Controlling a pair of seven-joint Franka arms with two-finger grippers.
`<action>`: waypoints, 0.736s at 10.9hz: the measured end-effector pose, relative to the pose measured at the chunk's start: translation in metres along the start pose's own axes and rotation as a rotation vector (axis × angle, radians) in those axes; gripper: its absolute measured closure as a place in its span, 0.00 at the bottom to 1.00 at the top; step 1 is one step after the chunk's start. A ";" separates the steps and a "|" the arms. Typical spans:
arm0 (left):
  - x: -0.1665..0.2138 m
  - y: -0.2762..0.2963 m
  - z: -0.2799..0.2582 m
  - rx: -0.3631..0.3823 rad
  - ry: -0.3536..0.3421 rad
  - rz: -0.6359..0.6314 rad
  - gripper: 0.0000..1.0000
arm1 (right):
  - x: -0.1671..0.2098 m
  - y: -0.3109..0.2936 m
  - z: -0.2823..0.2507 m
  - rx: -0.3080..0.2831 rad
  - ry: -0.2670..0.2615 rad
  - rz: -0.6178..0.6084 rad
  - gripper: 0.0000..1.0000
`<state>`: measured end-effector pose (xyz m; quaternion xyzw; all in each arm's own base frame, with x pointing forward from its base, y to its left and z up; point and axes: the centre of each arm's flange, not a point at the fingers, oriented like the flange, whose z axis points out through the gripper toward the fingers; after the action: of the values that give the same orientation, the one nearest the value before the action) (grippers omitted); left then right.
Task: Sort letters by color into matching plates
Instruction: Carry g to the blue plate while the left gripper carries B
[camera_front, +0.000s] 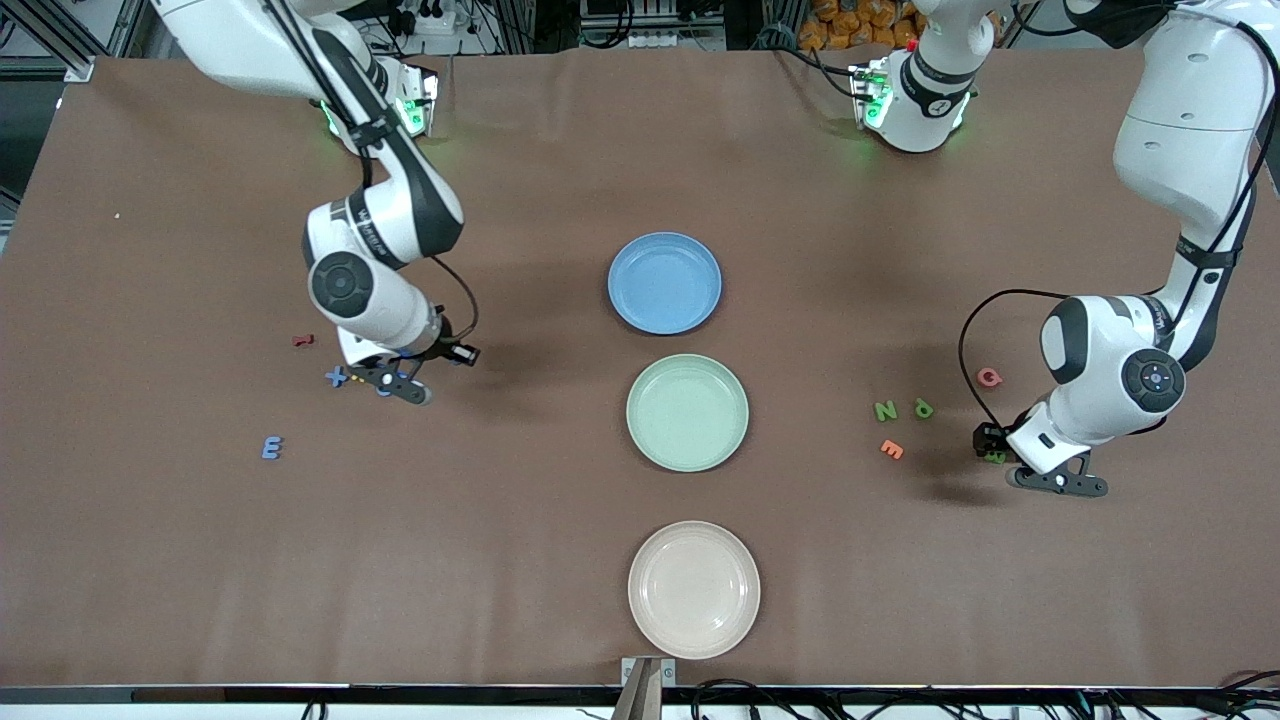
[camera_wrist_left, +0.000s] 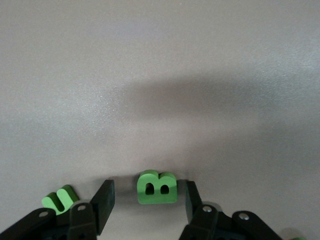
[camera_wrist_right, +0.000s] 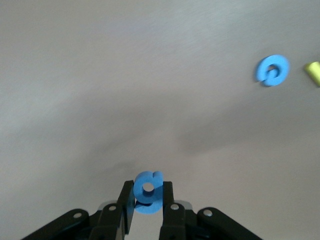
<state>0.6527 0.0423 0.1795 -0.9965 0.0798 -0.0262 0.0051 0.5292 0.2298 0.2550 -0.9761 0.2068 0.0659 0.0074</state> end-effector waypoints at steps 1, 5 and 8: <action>0.000 0.000 0.001 -0.001 -0.001 0.000 0.39 | -0.014 -0.016 -0.002 -0.004 0.000 -0.037 0.74; 0.001 0.004 0.000 -0.007 0.002 0.004 0.65 | -0.075 -0.076 -0.011 -0.001 0.016 -0.181 0.74; 0.003 0.008 -0.002 -0.011 0.007 0.008 0.65 | -0.123 -0.114 -0.009 0.004 0.017 -0.282 0.74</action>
<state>0.6545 0.0342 0.1812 -0.9960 0.0841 -0.0294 -0.0006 0.4647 0.3830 0.2783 -0.9960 0.0678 0.0558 0.0167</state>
